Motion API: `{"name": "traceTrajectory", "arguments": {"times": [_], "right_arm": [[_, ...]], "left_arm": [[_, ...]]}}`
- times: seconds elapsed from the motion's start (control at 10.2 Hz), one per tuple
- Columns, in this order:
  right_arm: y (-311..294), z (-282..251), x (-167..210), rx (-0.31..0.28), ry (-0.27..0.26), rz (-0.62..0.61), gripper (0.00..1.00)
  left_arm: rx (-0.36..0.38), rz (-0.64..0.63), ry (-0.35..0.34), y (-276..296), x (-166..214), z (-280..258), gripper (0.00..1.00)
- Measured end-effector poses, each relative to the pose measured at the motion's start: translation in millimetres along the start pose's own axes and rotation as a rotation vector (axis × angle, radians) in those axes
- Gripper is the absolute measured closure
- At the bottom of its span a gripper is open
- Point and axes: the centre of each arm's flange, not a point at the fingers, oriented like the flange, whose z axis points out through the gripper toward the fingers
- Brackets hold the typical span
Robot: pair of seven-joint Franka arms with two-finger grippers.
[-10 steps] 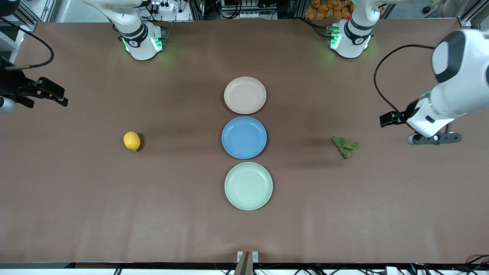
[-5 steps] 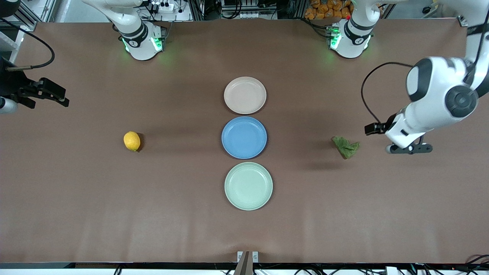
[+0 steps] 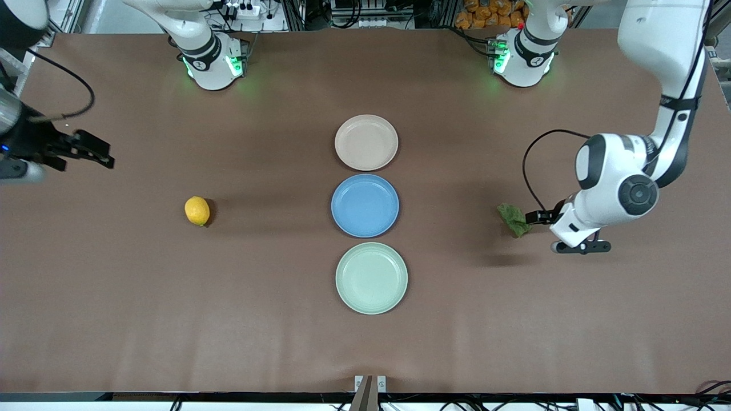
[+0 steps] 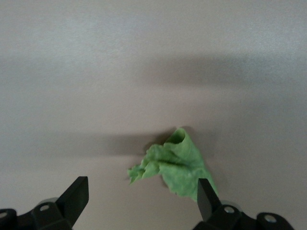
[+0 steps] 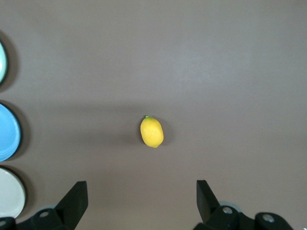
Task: Place lemon and lettuce in plates
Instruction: 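Reach the left gripper to the lettuce while the right gripper reaches the lemon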
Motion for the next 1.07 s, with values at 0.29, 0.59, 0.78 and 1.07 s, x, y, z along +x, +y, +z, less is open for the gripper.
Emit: {"name": "traceTrajectory", "arguments": {"times": [0.29,0.59,0.78,1.07], "right_arm": [[-8.0,92.3,7.7,0.004,-0.063,-0.015,0.00],[2.6,174.6,21.3,0.016,-0.163,0.002,0.00],[3.4,234.2,22.8,0.021,-0.161,0.004,0.00],[6.0,298.1,10.3,0.023,-0.150,0.011,0.00]], "left_arm": [[-0.016,0.001,-0.008,26.9,1.5,36.5,0.00],[-0.012,-0.003,-0.030,37.8,-2.5,49.4,0.00],[-0.008,-0.004,-0.056,36.8,-7.1,63.4,0.00],[-0.003,0.009,-0.078,36.0,-12.3,73.9,0.09]]}}
